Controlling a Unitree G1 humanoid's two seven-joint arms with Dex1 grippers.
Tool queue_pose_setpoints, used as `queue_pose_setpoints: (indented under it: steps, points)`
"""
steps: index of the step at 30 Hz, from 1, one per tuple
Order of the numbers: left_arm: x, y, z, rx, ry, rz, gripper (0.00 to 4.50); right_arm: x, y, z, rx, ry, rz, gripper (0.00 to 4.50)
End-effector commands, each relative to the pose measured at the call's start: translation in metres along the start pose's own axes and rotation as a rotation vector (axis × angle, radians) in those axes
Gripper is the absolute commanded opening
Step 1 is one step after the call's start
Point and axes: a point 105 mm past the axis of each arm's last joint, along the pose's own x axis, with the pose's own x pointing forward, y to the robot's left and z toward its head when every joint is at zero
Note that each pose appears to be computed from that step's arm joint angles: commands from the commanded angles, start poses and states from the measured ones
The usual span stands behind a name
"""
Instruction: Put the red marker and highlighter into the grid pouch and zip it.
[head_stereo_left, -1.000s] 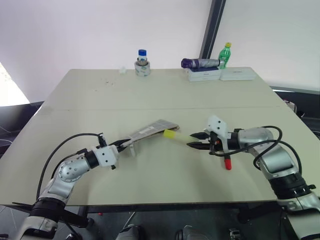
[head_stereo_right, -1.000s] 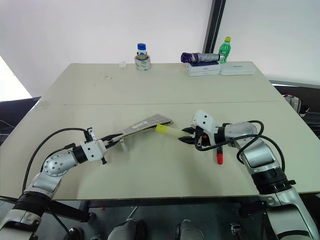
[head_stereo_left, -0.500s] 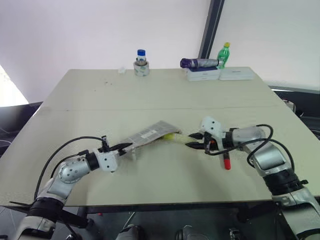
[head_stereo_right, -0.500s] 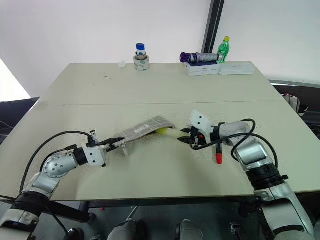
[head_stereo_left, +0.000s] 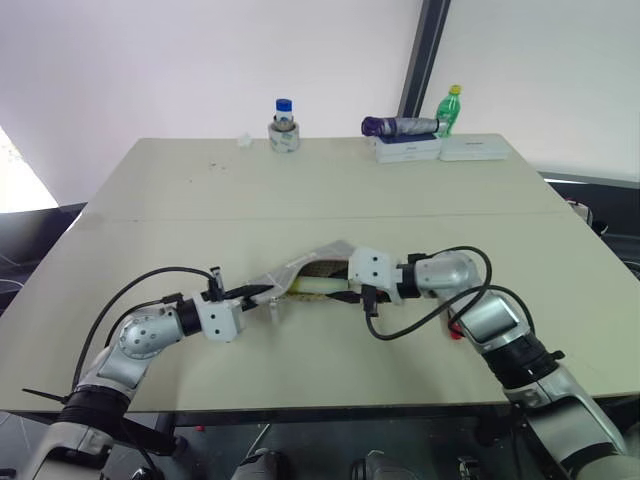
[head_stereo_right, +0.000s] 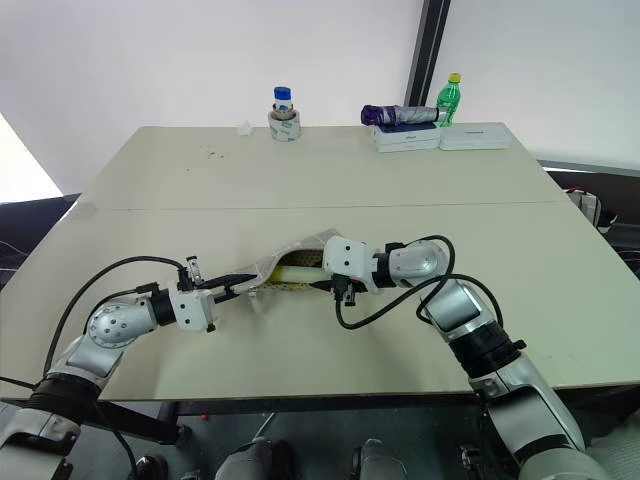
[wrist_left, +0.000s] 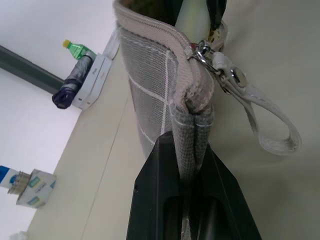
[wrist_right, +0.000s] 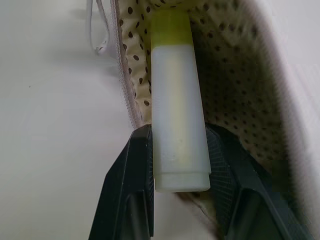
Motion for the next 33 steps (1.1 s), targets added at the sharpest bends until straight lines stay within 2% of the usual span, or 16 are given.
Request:
queue_pose_setpoints:
  steps: [1,5,7,13,18,23,25,27,28,29,31,33]
  points:
    - [0.003,0.009,0.012,0.023,-0.05,0.014,0.0,-0.006,-0.006,0.013,0.005,-0.071,0.01,1.39]
    - [0.003,0.008,0.01,0.006,-0.04,0.026,0.0,-0.012,-0.009,0.012,0.031,-0.074,-0.007,3.24]
    - [0.003,0.009,0.009,0.001,-0.034,0.035,0.0,-0.019,-0.01,0.014,0.037,-0.085,-0.017,4.38]
    - [0.001,0.009,0.004,-0.022,-0.011,0.059,0.0,-0.059,-0.014,0.016,0.137,-0.103,-0.05,4.45]
    - [-0.001,0.01,0.001,-0.037,-0.003,0.08,0.0,-0.087,-0.015,0.0,0.182,-0.039,-0.106,4.45]
    - [0.003,0.007,0.002,-0.019,-0.008,0.07,0.0,-0.104,-0.015,-0.012,0.298,-0.065,-0.21,4.45]
    - [0.003,0.007,0.002,-0.013,-0.009,0.069,0.0,-0.116,-0.014,-0.023,0.286,-0.062,-0.32,4.45]
    - [0.001,0.009,0.001,-0.021,-0.007,0.08,0.0,-0.131,-0.021,-0.026,0.389,-0.187,-0.543,4.45]
    - [0.001,0.01,0.0,-0.025,-0.007,0.086,0.0,-0.136,-0.023,-0.026,0.426,-0.23,-0.616,4.45]
    - [0.001,0.009,0.0,-0.027,-0.006,0.087,0.0,-0.145,-0.02,-0.037,0.461,-0.236,-0.771,4.45]
    - [0.002,0.007,-0.002,-0.031,-0.005,0.086,0.0,-0.156,0.003,-0.06,0.538,-0.17,-1.017,4.45]
    - [0.004,0.007,-0.001,-0.031,-0.01,0.085,0.0,-0.151,0.027,-0.064,0.525,-0.09,-1.067,4.45]
